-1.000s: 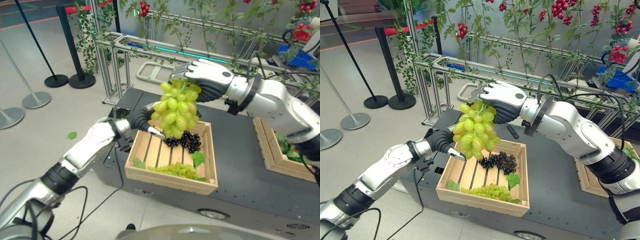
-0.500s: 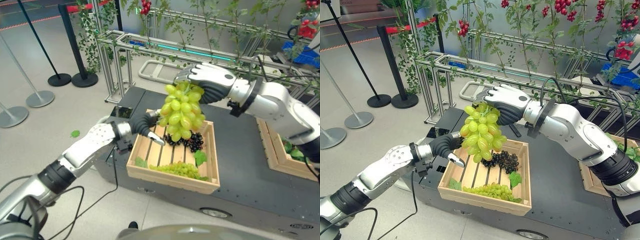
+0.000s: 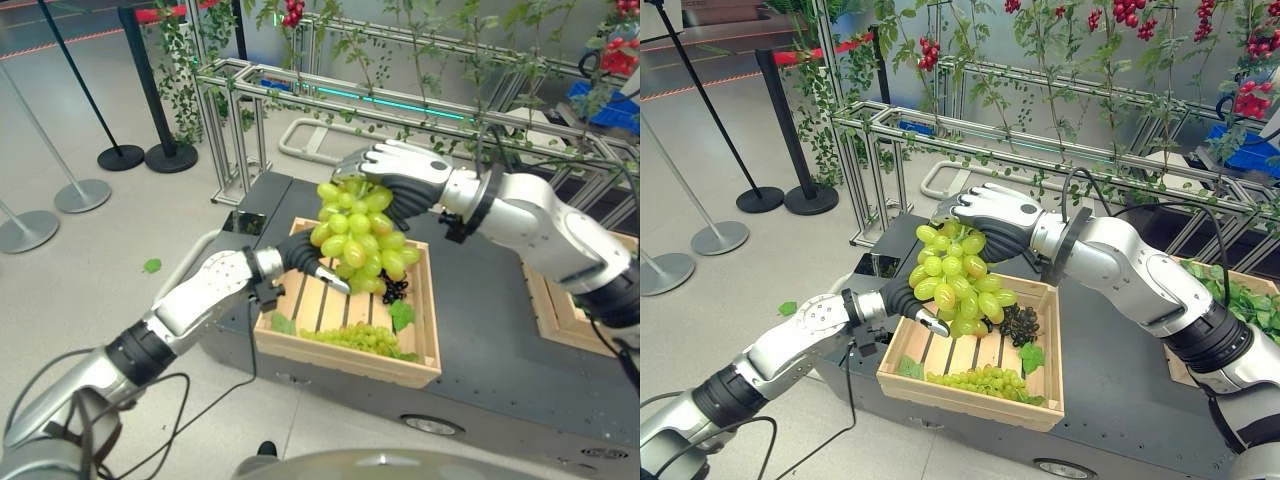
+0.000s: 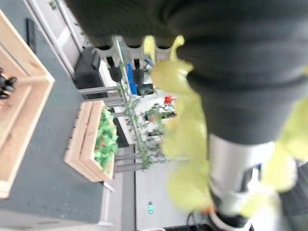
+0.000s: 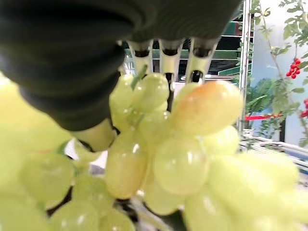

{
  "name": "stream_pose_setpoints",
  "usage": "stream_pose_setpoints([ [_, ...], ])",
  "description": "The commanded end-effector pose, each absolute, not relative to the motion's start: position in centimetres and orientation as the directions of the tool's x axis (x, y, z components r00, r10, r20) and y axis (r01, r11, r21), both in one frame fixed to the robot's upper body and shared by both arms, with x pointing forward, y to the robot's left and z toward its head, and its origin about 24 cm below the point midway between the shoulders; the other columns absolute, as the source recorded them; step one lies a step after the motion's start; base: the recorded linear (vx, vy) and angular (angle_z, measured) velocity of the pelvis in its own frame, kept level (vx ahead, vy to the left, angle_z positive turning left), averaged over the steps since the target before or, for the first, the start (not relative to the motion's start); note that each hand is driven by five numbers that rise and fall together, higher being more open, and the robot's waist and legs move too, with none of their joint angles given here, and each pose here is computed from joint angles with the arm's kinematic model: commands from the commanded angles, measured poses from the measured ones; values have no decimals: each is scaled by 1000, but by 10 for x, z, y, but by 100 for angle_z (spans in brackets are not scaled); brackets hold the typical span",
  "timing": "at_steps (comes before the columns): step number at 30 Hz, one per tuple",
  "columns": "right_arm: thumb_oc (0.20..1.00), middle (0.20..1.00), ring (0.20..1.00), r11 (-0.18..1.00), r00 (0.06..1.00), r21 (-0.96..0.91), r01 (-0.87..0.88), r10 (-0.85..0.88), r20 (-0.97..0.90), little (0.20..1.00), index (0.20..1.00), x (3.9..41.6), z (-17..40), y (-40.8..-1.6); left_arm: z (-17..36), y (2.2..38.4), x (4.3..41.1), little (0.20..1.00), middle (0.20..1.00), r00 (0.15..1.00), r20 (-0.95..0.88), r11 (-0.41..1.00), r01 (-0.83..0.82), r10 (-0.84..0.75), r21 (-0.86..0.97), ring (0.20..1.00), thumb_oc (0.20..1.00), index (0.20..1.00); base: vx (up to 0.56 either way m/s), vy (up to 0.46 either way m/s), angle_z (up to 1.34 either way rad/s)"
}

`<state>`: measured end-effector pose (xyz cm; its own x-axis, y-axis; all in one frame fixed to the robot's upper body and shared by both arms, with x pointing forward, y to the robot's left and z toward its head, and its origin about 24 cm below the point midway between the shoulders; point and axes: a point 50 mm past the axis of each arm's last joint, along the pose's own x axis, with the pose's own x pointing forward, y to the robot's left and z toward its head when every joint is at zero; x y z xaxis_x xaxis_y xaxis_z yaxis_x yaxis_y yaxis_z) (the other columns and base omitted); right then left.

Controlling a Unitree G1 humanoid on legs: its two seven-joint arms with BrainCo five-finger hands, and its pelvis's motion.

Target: Pick up the fruits from the basket on one side to the basket on the other side

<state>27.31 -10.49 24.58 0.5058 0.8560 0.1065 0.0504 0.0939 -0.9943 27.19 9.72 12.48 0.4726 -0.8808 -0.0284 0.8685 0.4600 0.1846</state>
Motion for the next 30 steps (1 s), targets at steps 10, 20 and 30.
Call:
stream_pose_setpoints([
  [10,200,200,200,157,459,-986,50,873,163,200,200,269,263,-95,145,78,291,1000,1000,463,66,467,867,-884,174,1000,1000,1000,0,0,0],
  [20,200,200,200,176,515,-984,-35,847,133,200,200,275,249,-110,133,91,284,928,928,456,40,458,887,-889,55,928,928,928,0,0,0],
  [30,200,200,200,165,523,-984,-65,846,107,200,200,276,242,-111,127,91,281,200,200,431,15,432,902,-902,14,200,200,200,0,0,0],
])
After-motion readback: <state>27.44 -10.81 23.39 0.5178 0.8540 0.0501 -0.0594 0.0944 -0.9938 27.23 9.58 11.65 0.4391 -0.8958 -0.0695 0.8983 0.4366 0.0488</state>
